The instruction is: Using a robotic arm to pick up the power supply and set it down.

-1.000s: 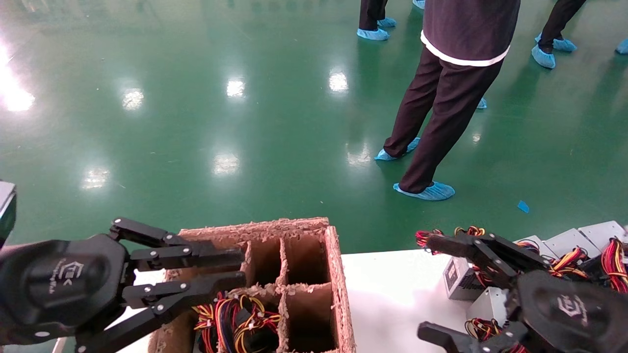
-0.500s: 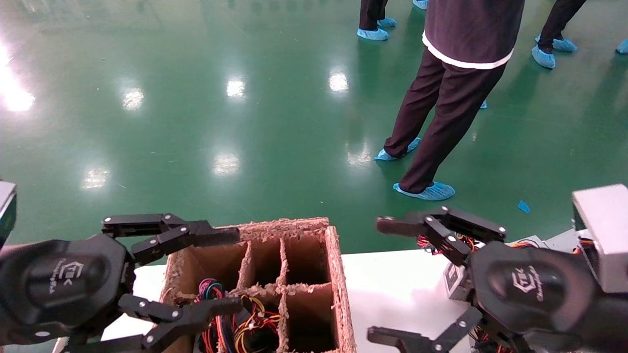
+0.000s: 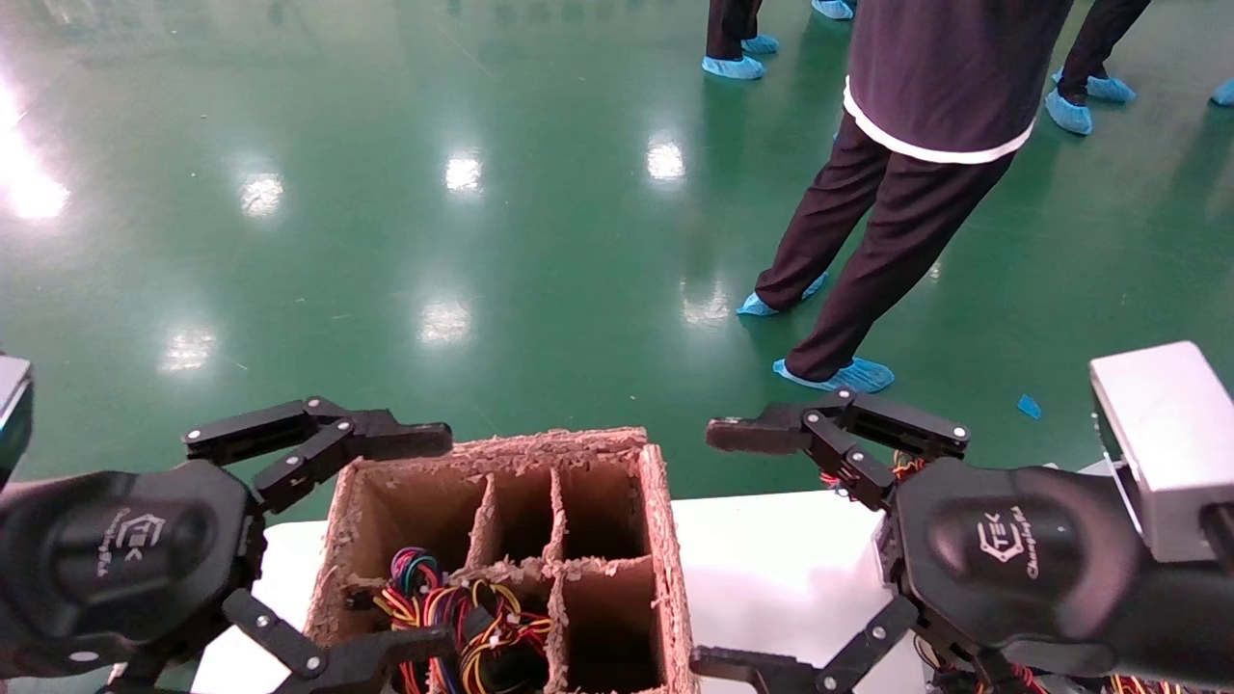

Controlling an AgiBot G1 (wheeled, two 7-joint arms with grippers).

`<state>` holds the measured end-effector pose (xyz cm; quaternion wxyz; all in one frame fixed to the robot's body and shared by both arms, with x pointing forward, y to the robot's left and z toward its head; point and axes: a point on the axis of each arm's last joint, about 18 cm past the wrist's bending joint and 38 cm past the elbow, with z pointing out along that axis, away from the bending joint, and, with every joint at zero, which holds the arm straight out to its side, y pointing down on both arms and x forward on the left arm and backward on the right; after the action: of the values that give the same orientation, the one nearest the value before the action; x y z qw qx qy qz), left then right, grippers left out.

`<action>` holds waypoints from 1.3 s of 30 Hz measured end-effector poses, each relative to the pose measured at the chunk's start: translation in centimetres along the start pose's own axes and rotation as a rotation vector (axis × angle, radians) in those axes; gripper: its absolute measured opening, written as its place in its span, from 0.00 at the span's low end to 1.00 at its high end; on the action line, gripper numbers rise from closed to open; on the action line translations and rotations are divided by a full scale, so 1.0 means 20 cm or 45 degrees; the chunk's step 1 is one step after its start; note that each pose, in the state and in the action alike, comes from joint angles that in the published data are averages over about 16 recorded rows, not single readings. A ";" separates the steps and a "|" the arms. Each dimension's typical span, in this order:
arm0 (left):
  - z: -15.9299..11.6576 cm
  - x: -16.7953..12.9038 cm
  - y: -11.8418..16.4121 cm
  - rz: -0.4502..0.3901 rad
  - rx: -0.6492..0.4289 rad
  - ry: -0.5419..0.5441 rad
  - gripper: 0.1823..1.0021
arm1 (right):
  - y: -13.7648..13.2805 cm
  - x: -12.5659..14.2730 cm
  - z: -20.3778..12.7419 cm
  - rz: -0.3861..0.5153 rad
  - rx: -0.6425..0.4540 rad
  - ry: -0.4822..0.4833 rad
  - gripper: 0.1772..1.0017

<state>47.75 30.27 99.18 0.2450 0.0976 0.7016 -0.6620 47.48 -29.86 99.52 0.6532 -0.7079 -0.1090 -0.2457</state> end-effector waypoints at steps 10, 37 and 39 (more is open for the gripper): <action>0.00 0.00 0.00 0.000 0.000 0.000 0.95 | 0.01 0.00 -0.01 0.013 0.006 0.009 1.00; 0.00 0.00 0.00 0.000 0.000 0.000 1.00 | 0.02 0.00 -0.02 0.022 0.011 0.014 1.00; 0.00 0.00 0.00 0.000 0.000 0.000 1.00 | 0.02 0.00 -0.02 0.022 0.012 0.014 1.00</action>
<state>47.74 30.27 99.18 0.2450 0.0976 0.7015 -0.6620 47.54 -30.27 99.13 0.6591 -0.7044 -0.1005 -0.2436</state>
